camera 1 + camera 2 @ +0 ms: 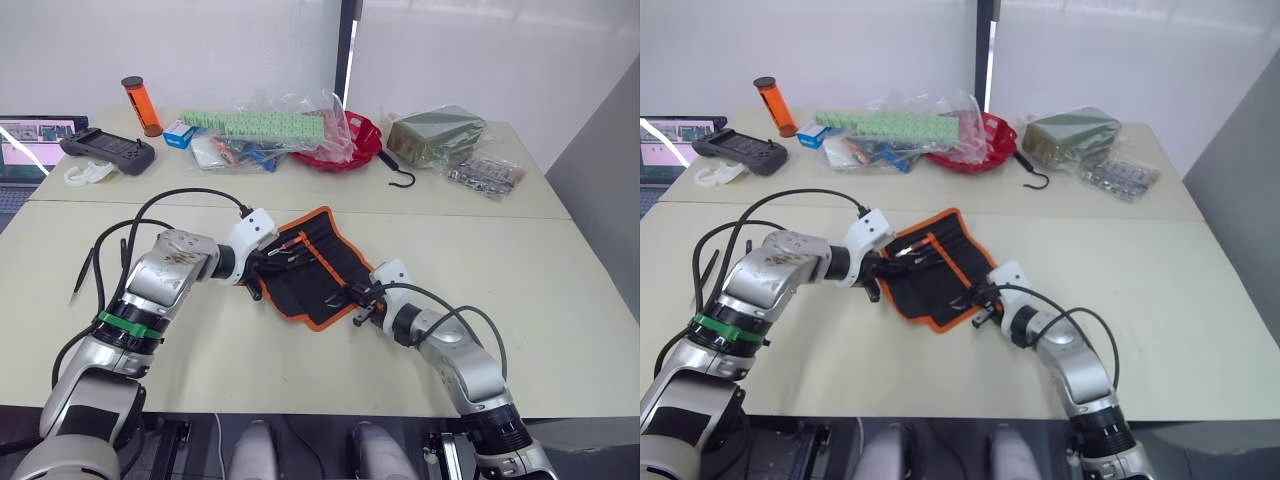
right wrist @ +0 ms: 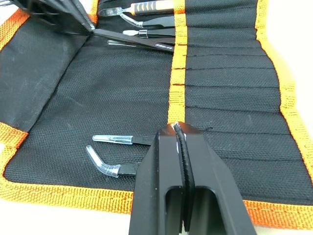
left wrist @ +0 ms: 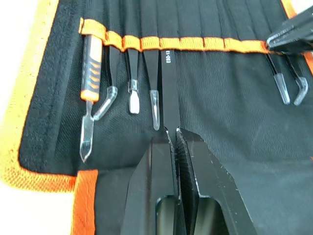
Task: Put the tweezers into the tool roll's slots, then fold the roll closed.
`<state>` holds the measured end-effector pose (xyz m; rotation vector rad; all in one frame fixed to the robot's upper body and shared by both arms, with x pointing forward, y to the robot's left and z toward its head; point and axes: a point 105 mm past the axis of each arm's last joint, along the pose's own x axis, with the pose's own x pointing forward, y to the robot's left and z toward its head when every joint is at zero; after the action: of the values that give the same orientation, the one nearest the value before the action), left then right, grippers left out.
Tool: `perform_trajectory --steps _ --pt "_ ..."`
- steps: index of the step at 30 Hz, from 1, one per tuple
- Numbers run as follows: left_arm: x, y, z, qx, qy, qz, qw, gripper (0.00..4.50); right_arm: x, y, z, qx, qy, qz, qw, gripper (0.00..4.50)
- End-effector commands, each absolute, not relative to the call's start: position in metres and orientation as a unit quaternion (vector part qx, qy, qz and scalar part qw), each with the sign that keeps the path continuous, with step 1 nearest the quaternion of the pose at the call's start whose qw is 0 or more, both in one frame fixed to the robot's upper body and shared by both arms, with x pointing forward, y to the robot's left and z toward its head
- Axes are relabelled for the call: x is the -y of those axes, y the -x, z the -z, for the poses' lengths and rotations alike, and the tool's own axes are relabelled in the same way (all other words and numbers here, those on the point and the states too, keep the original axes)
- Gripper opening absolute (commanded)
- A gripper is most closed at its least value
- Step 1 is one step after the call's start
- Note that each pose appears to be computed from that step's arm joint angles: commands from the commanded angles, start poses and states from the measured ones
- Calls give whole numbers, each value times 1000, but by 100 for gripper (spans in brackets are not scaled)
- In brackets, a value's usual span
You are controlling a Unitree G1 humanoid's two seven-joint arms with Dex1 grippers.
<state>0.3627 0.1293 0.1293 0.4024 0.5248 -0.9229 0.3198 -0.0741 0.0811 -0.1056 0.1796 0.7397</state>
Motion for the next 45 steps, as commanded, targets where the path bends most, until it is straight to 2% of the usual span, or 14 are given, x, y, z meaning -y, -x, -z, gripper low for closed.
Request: perform_trajectory --steps 1,7,20,22,27,37,45 --pt "-127 -371 -143 -227 -203 424 853 0 72 -316 -68 -116 47 -366 922 3" --pt "-112 -371 -141 -223 -207 442 844 0 68 -314 -65 -121 45 -369 920 3" --pt "-91 -389 -131 -213 -237 464 826 0 56 -309 -58 -131 39 -382 914 3" --pt "-83 -392 -127 -215 -211 470 830 0 56 -308 -58 -131 38 -381 914 3" --pt "-75 -398 -118 -214 -214 471 828 0 59 -310 -58 -131 37 -376 916 3" --pt "-76 -403 -118 -217 -201 466 834 0 61 -310 -56 -133 38 -373 918 3" --pt "-87 -400 -137 -208 -182 458 845 272 63 -311 -56 -135 36 -372 918 0"
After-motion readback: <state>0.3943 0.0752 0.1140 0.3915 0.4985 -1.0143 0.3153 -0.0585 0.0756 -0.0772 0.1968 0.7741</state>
